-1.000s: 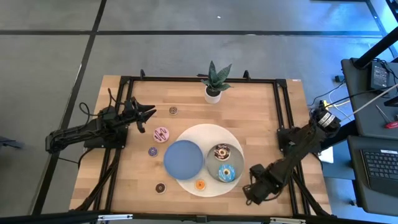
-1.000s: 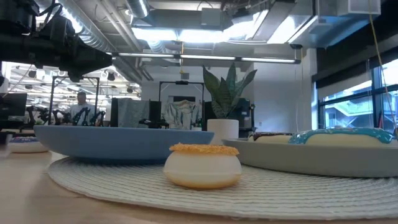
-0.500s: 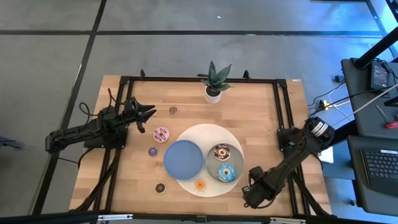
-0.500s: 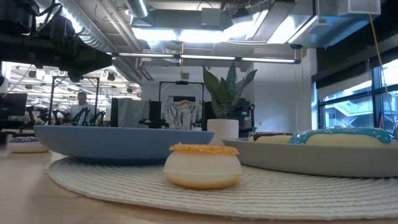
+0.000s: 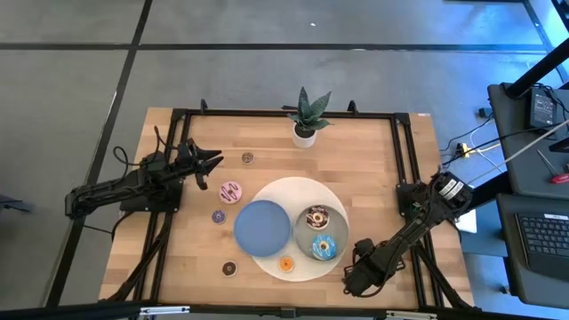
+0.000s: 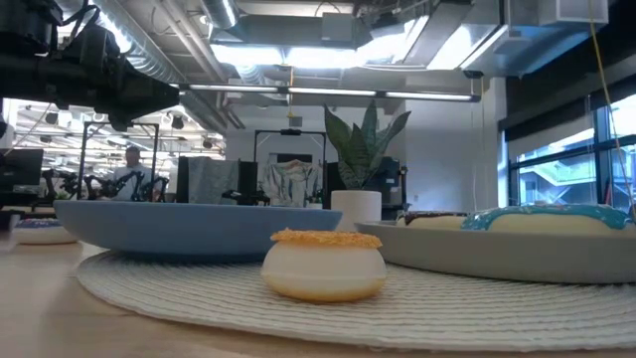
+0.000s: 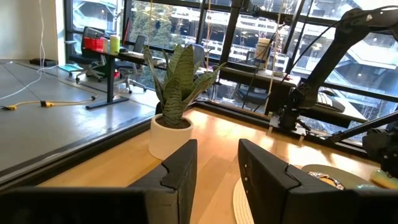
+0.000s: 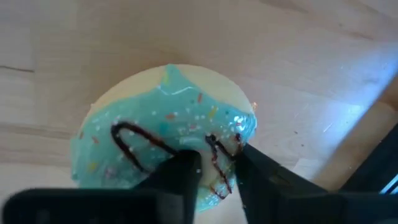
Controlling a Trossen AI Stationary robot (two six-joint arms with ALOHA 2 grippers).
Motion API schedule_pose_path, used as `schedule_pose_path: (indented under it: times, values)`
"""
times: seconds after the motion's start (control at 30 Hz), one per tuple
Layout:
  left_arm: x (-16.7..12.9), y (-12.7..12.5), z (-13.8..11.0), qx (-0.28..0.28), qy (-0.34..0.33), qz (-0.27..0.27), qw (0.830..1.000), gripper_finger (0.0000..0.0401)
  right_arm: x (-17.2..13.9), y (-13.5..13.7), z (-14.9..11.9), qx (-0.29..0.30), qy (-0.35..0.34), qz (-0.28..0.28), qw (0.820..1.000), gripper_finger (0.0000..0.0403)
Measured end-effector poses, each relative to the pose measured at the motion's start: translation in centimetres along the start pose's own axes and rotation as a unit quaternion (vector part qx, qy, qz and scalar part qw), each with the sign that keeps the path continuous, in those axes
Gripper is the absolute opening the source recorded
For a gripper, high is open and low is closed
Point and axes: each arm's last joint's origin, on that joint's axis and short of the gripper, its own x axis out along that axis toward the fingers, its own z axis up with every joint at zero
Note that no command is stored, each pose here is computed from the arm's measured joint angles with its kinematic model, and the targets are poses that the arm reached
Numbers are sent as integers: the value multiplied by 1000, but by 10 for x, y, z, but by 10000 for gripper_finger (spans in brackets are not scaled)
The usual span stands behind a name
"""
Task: Pick & Place donuts
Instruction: Put the big green donut on the gray plate
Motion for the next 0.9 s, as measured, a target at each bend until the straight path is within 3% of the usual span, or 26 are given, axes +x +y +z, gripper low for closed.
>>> schedule_pose_path:
  times: [0.13,0.27,0.57,0.9]
  values:
    - [0,0,0,0,0,0,1000,113,-6,-2,2,-6,3,2,1000,48]
    - [0,0,0,0,0,0,1000,112,-30,-13,9,-5,4,11,1000,27]
    - [0,0,0,-1,0,0,1000,112,-88,-28,66,-10,-122,80,989,37]
    - [0,0,0,-2,0,-3,1000,112,-96,-1,132,-87,-161,96,978,36]
